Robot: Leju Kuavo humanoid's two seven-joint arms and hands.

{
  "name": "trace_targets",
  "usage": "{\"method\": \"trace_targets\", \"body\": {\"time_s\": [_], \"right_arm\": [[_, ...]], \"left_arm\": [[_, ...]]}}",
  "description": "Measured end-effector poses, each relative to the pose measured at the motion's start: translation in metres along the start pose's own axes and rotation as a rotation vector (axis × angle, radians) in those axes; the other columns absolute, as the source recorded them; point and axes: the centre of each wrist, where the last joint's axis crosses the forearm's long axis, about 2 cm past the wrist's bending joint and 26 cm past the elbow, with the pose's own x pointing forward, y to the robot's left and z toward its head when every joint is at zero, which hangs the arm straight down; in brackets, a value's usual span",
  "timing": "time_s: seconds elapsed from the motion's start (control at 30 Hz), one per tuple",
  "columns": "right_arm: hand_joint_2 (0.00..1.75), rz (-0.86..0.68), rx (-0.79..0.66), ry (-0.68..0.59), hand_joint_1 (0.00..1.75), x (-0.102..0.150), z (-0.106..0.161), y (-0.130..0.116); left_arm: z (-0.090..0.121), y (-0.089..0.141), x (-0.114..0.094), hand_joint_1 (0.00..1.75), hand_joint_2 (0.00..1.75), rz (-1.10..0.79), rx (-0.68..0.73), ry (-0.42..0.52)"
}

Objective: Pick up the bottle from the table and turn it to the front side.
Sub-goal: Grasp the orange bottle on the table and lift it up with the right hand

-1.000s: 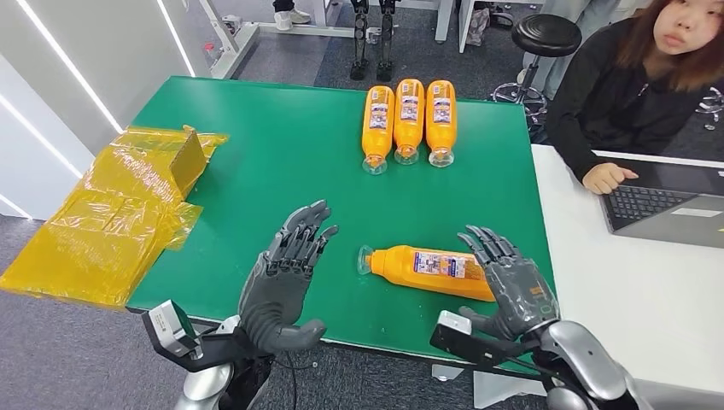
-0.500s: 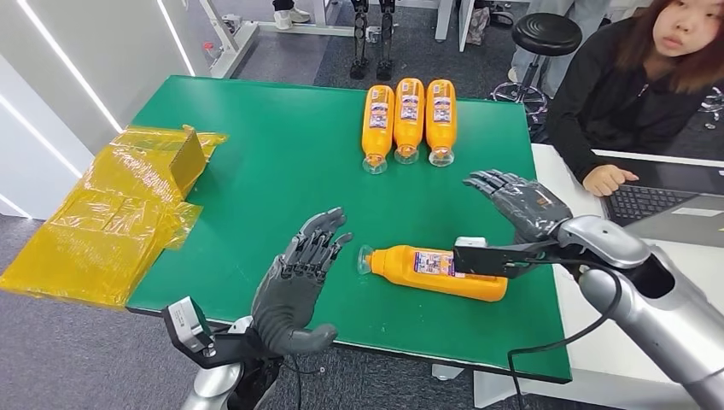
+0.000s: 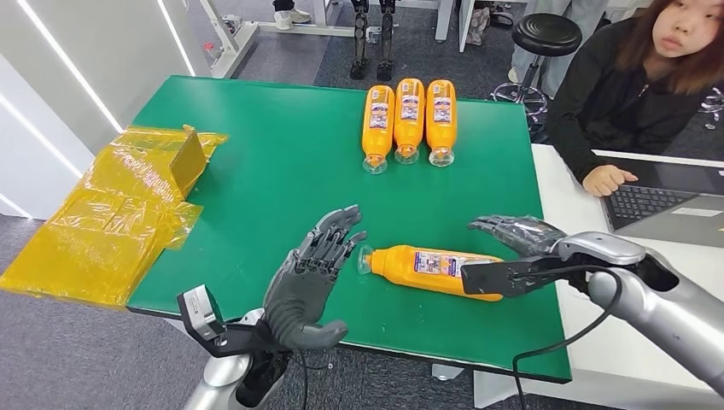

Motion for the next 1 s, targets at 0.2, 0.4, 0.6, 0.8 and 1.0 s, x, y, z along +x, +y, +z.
{"method": "trace_targets", "body": {"time_s": [0.2,0.4,0.6,0.8,1.0], "right_arm": [[1.75,0.031,0.027,0.030,0.00,-0.004,-0.013,0.024],[1.75,0.088,-0.023,0.072,0.00,-0.005,-0.025,0.035],[1.75,0.071,-0.068,0.097,0.00,-0.004,-0.040,0.038],[1.75,-0.005,-0.053,0.060,0.00,0.002,-0.059,0.061],[1.75,-0.086,-0.007,0.023,0.00,0.016,-0.079,0.089]], "left_arm": [[0.000,0.000,-0.001,0.00,1.75,0.000,0.004,0.005],[0.003,0.000,-0.001,0.00,1.75,-0.002,0.011,0.011],[0.009,-0.001,-0.003,0.00,1.75,0.001,0.022,0.023],[0.014,-0.002,-0.004,0.00,1.75,-0.003,0.034,0.034],[0.020,-0.002,-0.005,0.00,1.75,-0.006,0.039,0.046]]}}
